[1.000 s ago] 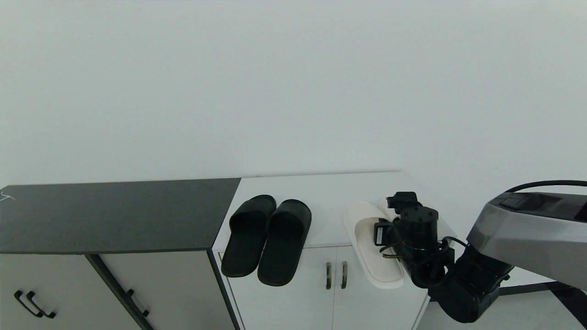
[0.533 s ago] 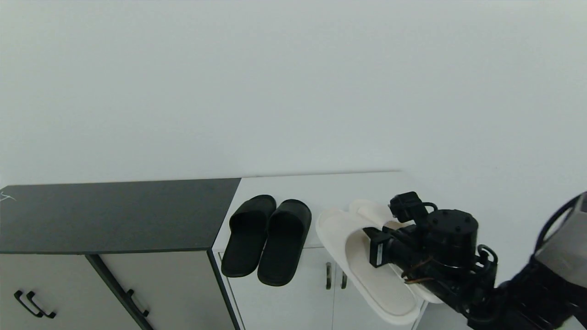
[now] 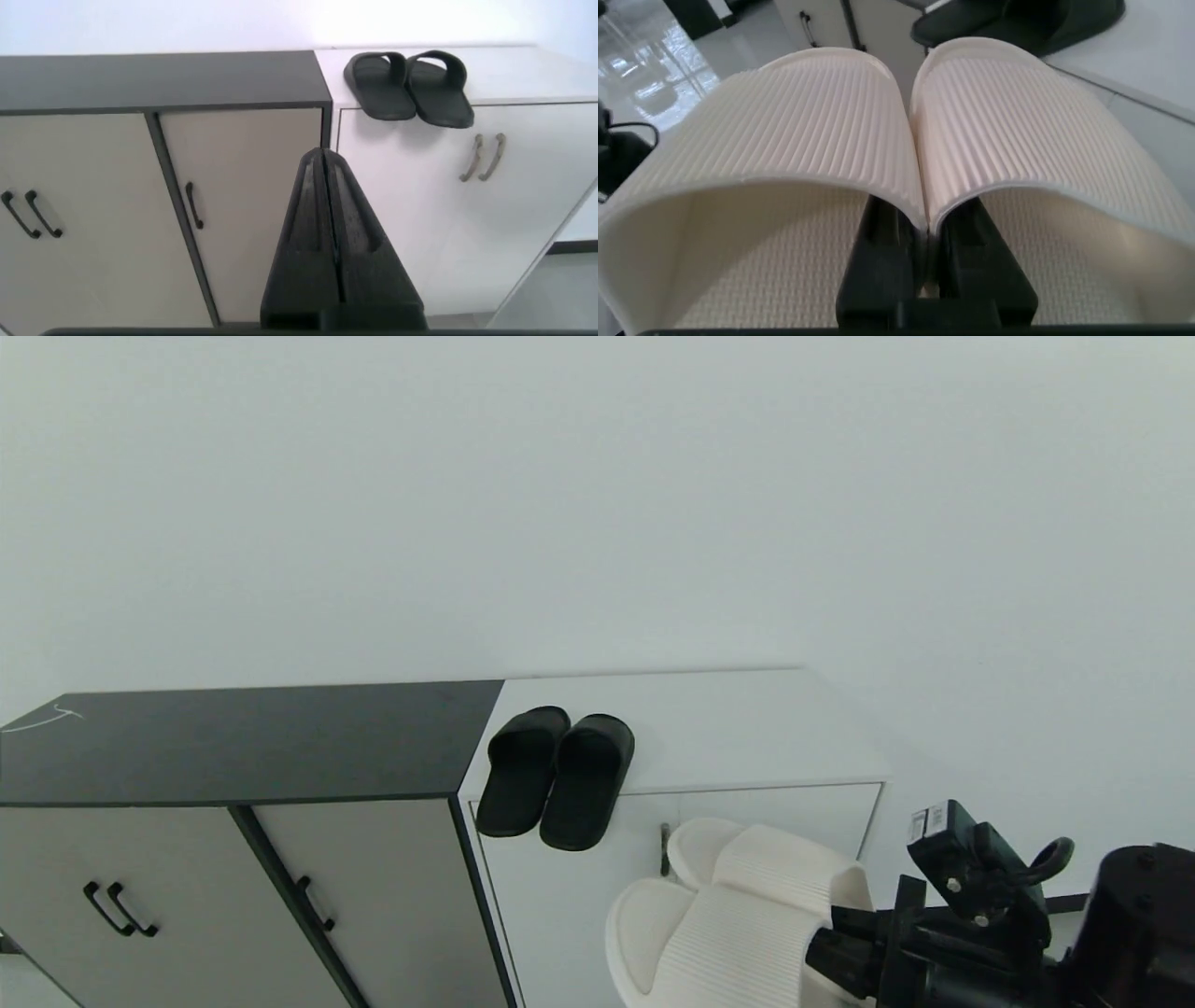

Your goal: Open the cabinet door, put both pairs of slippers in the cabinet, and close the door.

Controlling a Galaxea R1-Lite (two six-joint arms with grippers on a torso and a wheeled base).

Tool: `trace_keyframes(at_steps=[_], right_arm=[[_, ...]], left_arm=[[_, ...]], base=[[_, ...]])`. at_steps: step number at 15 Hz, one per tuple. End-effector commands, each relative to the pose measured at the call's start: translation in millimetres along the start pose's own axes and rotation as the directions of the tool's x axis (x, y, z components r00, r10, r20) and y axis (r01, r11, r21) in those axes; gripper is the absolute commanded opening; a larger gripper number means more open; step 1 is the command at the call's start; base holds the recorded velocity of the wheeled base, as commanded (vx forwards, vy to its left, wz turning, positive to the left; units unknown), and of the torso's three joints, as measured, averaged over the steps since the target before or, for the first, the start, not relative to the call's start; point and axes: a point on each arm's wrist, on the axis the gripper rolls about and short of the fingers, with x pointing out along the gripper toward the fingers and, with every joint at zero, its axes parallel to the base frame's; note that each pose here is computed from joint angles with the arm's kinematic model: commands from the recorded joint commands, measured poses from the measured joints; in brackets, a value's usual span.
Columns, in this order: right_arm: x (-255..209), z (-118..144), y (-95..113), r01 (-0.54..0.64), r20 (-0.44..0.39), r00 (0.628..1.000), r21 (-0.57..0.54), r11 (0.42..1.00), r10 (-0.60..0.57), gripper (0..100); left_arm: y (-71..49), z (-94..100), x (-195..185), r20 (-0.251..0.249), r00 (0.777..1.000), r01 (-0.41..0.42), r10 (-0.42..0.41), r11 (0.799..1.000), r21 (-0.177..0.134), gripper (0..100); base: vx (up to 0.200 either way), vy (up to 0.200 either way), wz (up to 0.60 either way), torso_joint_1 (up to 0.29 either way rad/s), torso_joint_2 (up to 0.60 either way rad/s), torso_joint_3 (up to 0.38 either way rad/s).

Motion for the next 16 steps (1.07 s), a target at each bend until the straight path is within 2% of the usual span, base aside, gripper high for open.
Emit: trace_keyframes(at_steps=[1, 16], right_arm=[[-9.2, 5.5, 3.0, -0.010, 0.032, 0.999, -0.006, 1.000, 0.010, 0], [-8.9, -1.5, 2.3, -0.007, -0.001, 1.000, -0.053, 0.999, 0.007, 0]], left_arm=[[0.0, -0.1, 0.0, 0.000, 1.000, -0.002, 0.002, 1.000, -0.001, 0], [0.0, -0.1, 0.0, 0.000, 1.000, 0.002, -0.002, 1.000, -0.002, 0]], base=[[0.000, 0.200, 0.00, 0.017, 0.01, 0.002], [0.000, 0.200, 0.00, 0.006, 0.00, 0.002]])
